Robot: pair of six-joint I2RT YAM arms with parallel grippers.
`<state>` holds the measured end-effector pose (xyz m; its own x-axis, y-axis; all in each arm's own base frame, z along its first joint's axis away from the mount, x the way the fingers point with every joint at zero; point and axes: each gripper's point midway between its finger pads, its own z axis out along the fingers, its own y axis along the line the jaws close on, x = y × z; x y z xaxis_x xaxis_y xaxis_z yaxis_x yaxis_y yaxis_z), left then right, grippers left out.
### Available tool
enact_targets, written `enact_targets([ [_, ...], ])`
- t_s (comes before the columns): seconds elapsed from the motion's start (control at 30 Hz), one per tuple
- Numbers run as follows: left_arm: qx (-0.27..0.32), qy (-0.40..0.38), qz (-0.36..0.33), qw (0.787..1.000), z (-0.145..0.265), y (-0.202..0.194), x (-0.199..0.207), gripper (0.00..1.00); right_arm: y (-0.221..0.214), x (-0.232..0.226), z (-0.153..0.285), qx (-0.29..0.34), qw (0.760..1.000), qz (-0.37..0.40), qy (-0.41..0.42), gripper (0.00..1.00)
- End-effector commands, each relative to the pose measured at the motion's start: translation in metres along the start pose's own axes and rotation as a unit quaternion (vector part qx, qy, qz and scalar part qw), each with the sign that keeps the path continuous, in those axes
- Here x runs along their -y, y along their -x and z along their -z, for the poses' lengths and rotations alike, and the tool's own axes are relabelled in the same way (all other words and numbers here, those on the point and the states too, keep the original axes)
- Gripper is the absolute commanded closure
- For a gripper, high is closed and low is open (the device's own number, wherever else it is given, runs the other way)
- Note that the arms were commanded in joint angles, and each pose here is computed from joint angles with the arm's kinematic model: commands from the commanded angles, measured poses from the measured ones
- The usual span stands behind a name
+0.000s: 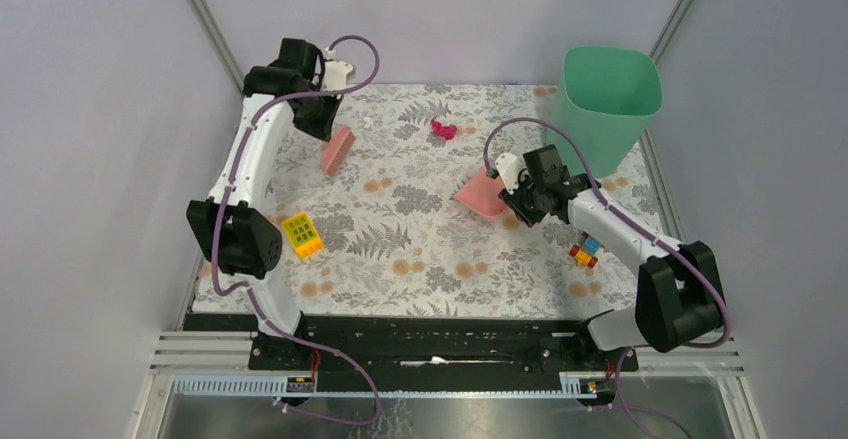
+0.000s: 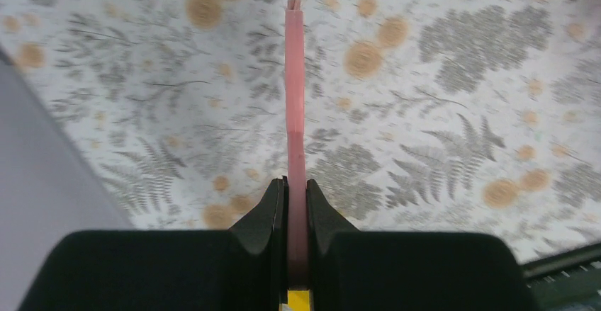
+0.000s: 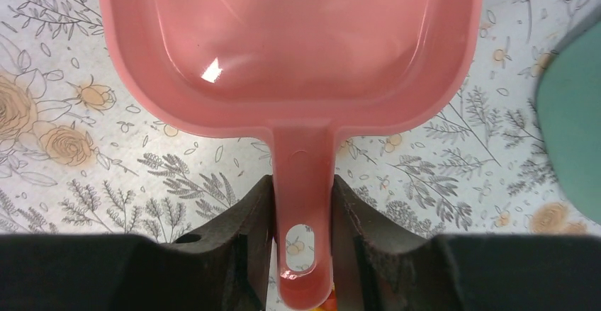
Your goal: Sweep away the paper scraps from the table
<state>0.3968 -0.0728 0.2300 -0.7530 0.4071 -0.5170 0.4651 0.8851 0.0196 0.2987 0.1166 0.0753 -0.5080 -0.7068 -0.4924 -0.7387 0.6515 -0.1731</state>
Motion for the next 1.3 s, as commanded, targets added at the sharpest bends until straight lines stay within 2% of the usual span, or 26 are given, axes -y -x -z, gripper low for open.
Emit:
enact_targets([
  [0.0,0.049,0.129,-0.046,0.989,0.017,0.039,-0.053,1.00,0.003,0.003,0.024,-0.005,1.000,0.011,0.000,1.00],
  [0.1,0.057,0.201,-0.073,0.975,0.019,0.060,-0.085,1.00,0.001,0.002,0.034,-0.017,1.000,0.021,0.003,1.00],
  [0.23,0.058,0.274,-0.117,0.953,-0.002,0.081,-0.123,1.00,-0.007,-0.006,0.046,-0.044,0.998,0.037,0.032,1.00],
  [0.37,0.039,0.284,-0.128,0.949,-0.041,0.089,-0.141,1.00,-0.016,-0.009,0.052,-0.065,0.996,0.047,0.042,1.00],
  [0.57,0.003,0.267,-0.139,0.954,-0.103,0.077,-0.149,1.00,-0.020,-0.009,0.051,-0.076,0.995,0.045,0.041,1.00],
  [0.77,0.054,0.187,-0.121,0.973,-0.142,0.093,-0.121,1.00,-0.021,-0.012,0.044,-0.083,0.994,0.041,0.053,1.00],
  [0.97,0.072,0.052,-0.160,0.983,-0.174,0.097,-0.044,1.00,-0.013,-0.002,0.031,-0.095,0.994,0.042,0.045,1.00],
  [1.1,0.071,0.004,-0.160,0.985,-0.168,0.097,0.001,1.00,-0.001,0.009,0.015,-0.104,0.994,0.028,0.036,1.00],
  [1.27,0.077,-0.079,-0.111,0.988,-0.139,0.089,0.056,1.00,0.015,0.014,-0.010,-0.105,0.993,0.043,0.033,1.00],
])
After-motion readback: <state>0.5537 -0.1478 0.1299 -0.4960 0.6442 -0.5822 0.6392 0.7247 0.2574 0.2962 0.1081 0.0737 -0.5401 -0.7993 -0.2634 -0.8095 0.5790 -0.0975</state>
